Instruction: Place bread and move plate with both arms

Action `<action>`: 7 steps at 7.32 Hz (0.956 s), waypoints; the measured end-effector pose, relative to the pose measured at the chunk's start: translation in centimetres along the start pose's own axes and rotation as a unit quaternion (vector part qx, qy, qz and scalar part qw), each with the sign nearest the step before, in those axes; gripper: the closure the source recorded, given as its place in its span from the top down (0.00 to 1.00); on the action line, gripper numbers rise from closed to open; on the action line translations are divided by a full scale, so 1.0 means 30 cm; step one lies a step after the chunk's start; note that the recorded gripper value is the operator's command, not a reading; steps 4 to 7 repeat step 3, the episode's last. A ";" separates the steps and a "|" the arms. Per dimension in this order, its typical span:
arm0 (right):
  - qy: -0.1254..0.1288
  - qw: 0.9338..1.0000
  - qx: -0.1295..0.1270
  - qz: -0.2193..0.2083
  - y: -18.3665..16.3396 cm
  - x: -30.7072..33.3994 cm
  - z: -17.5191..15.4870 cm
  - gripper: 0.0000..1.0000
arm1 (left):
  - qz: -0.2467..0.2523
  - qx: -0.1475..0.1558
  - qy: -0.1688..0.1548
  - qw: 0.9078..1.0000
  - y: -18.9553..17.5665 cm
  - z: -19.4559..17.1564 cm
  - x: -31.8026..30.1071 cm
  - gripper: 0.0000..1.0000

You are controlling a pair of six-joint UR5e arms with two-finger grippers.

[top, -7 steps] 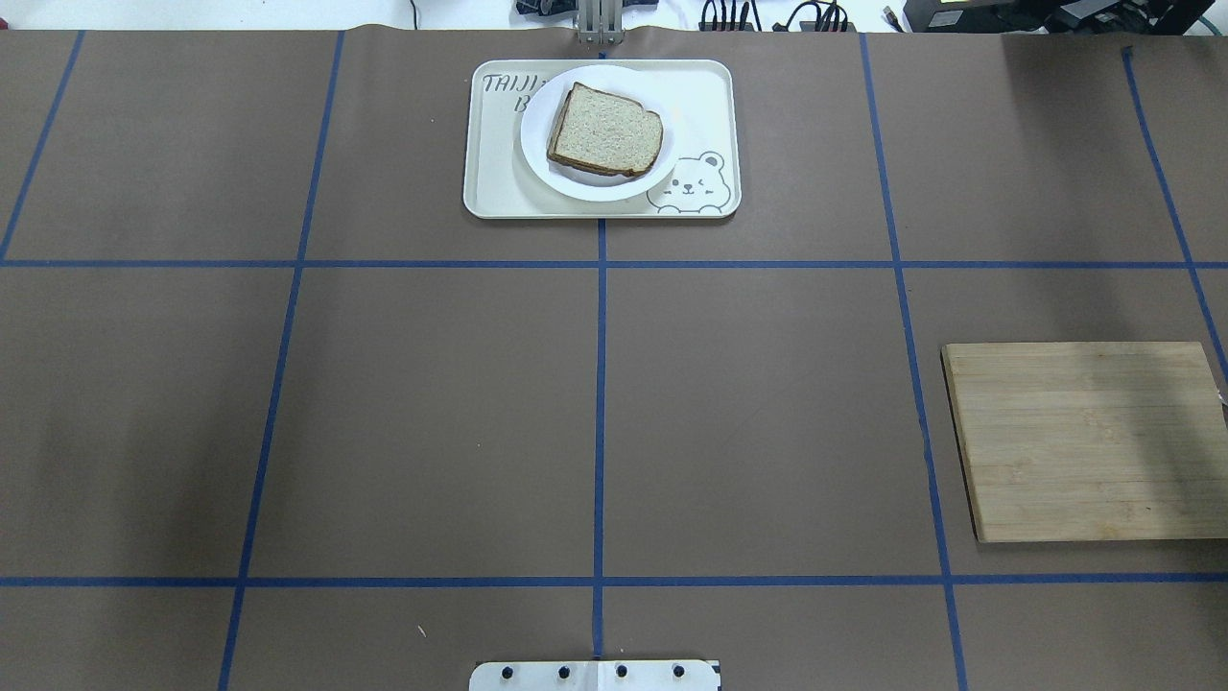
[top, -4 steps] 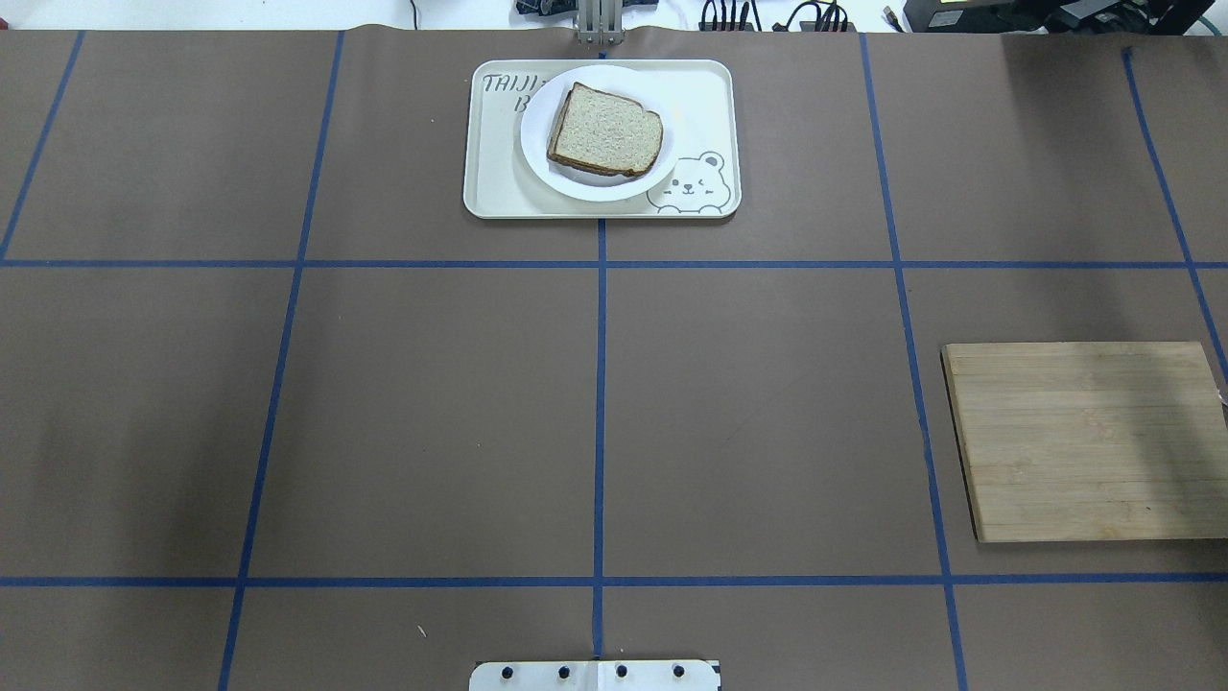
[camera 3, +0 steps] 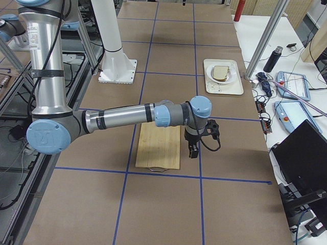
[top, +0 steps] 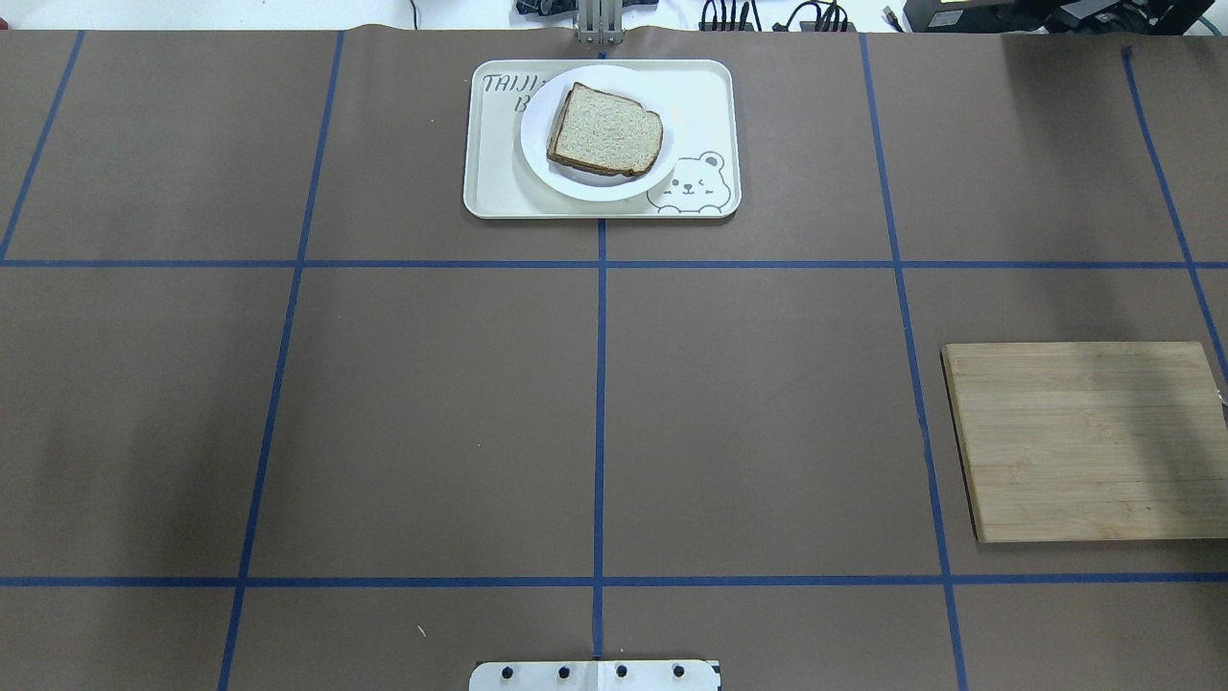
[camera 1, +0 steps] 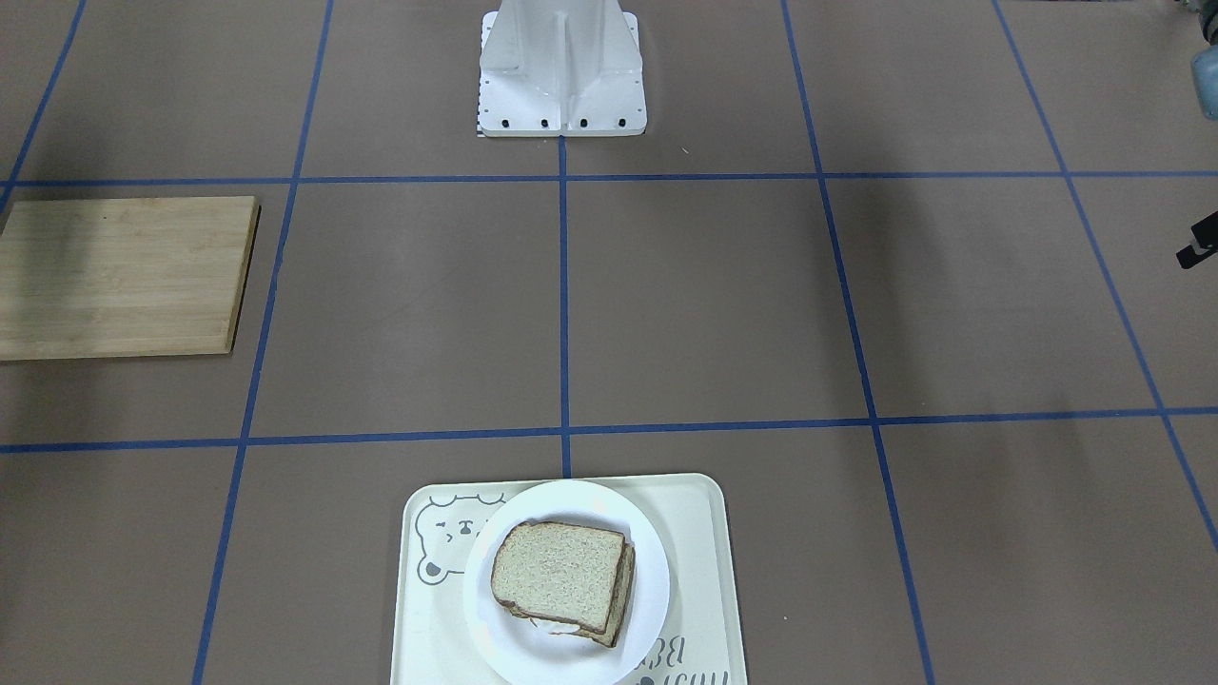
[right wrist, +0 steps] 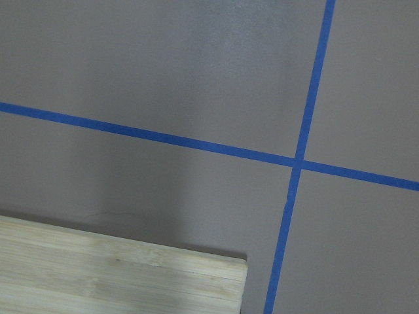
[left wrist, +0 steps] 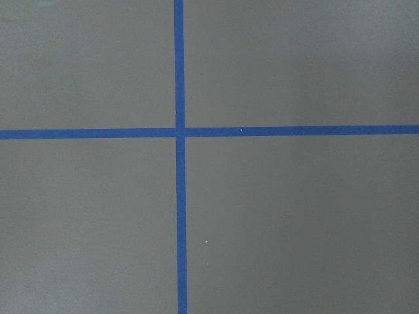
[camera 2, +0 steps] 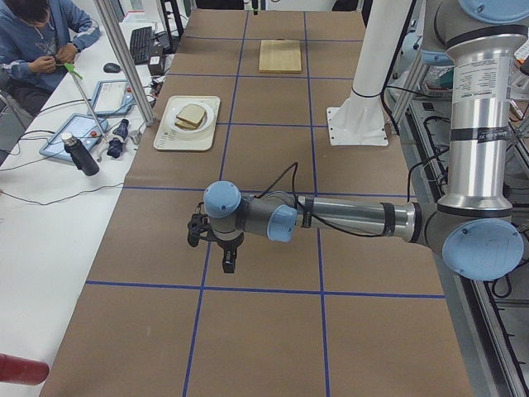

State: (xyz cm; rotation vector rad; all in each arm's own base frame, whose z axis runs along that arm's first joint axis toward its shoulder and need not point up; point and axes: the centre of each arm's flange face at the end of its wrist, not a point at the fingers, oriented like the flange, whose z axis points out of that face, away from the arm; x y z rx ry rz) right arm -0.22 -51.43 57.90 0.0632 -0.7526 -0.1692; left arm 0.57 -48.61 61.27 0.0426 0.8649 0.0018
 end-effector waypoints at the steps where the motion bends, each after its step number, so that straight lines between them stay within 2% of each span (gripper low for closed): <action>1: 0.000 1.000 0.000 0.000 0.000 0.000 0.000 1.00 | 0.000 -0.001 0.002 1.000 0.002 0.001 0.000 0.98; 7: 0.000 1.000 0.000 0.002 0.000 0.000 0.000 1.00 | -0.001 -0.002 0.003 1.000 0.003 0.003 -0.002 0.98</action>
